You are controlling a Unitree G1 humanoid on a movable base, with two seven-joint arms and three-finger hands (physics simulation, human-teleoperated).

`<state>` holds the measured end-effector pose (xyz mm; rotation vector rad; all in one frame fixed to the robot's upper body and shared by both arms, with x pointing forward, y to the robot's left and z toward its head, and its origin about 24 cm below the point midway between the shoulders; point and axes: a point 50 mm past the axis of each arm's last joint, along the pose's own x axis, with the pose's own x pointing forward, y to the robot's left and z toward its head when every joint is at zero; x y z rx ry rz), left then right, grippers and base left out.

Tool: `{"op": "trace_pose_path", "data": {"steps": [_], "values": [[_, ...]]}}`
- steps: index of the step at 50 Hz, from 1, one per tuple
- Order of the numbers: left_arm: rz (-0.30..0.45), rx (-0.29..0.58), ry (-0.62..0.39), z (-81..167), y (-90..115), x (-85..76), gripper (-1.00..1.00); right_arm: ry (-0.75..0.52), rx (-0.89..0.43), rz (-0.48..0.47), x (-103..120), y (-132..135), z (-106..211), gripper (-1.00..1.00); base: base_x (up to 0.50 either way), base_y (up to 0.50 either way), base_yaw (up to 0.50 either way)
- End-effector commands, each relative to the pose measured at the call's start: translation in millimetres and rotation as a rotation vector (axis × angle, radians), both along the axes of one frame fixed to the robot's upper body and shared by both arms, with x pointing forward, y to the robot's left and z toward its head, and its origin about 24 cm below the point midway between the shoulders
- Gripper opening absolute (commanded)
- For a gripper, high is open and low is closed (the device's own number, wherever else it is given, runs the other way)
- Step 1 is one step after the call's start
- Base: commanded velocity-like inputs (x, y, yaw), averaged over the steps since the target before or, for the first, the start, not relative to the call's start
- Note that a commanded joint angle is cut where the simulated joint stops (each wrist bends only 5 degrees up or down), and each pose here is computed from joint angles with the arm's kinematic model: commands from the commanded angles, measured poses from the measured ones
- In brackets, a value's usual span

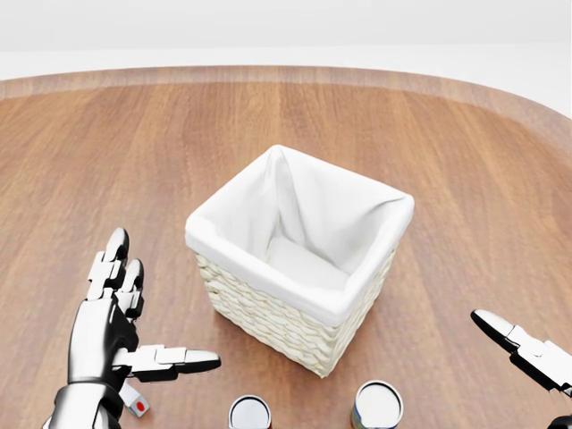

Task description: Pick up the alphabet soup and the cream cheese box, and put them in the basket.

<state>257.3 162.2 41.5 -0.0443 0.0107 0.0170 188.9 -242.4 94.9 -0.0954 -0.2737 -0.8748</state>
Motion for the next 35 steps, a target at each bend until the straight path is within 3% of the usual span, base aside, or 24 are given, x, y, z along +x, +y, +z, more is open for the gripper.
{"op": "trace_pose_path", "data": {"steps": [1, 35], "values": [[0.003, -0.016, -0.005, 1.6, 1.0, 0.6, 1.0, 0.0, -0.002, 0.001, 0.3, 0.0, -0.5, 1.0, 0.2, 0.0, 0.0], [0.01, -0.009, -0.004, 1.6, 2.1, 0.9, 1.0, -0.004, -0.001, -0.002, -0.8, 0.0, 1.4, 1.0, 0.19, 0.0, 0.0]]}}
